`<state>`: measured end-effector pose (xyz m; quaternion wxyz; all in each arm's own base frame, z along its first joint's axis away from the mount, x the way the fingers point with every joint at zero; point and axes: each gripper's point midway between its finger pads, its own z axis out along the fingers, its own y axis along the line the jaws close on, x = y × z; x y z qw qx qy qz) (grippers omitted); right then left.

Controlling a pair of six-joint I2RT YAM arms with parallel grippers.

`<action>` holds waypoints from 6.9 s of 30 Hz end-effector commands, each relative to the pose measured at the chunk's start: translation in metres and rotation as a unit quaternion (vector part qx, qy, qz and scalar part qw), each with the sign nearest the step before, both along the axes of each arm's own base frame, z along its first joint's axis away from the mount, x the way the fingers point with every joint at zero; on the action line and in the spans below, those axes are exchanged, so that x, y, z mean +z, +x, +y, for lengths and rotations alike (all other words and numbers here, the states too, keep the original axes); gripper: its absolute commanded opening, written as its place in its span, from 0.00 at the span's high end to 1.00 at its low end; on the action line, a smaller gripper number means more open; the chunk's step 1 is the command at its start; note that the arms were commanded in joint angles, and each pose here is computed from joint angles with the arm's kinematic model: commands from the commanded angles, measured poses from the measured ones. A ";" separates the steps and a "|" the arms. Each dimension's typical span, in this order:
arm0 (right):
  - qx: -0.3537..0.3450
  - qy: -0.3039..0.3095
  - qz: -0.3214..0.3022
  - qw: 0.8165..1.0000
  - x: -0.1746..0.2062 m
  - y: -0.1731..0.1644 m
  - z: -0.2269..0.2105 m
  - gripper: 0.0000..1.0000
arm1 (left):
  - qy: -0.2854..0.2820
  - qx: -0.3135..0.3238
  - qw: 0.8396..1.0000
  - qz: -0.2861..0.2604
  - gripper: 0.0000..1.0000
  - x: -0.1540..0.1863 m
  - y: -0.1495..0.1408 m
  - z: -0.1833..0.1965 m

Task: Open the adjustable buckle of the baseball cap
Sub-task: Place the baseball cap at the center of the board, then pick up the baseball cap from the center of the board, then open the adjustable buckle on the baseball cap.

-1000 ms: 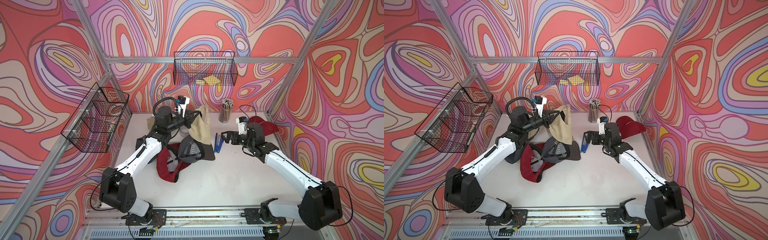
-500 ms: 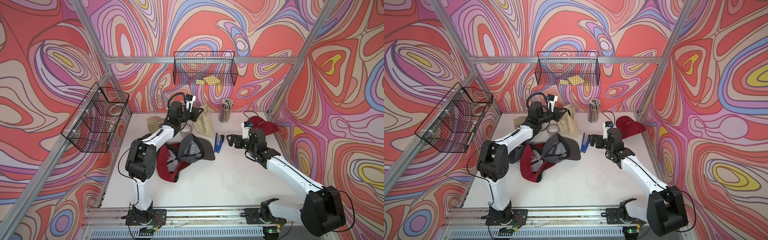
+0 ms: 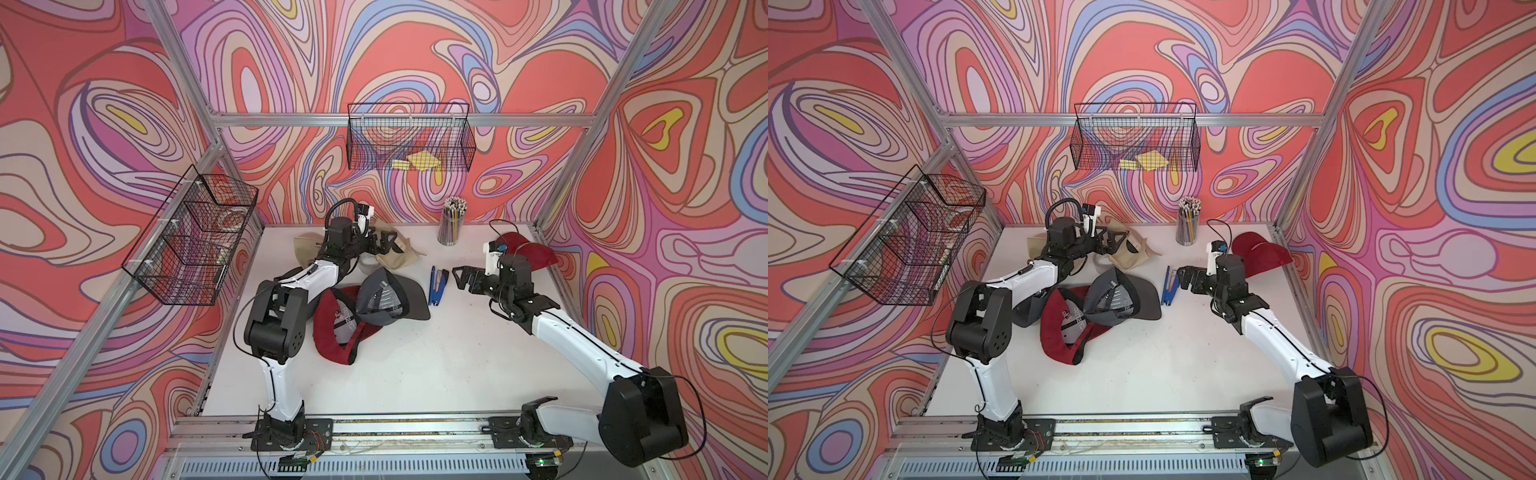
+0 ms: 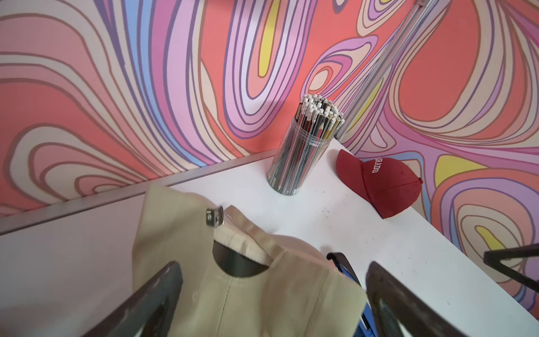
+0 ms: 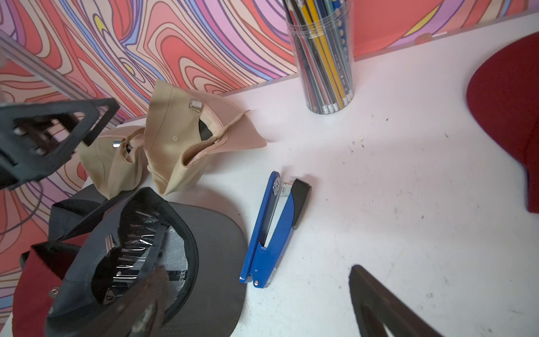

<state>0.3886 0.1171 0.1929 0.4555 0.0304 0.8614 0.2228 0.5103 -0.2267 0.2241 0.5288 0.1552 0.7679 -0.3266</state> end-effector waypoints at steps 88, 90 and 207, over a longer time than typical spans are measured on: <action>-0.086 0.179 0.012 0.980 0.076 0.017 -0.056 1.00 | 0.141 -0.203 0.954 -0.168 0.08 0.006 -0.191 -0.111; -0.066 0.190 0.016 0.979 0.077 0.014 -0.039 1.00 | 0.143 -0.200 0.951 -0.189 0.05 0.011 -0.187 -0.117; 0.023 0.039 -0.037 0.998 0.074 -0.006 0.008 1.00 | 0.011 -0.032 0.997 -0.064 0.19 0.044 -0.173 -0.077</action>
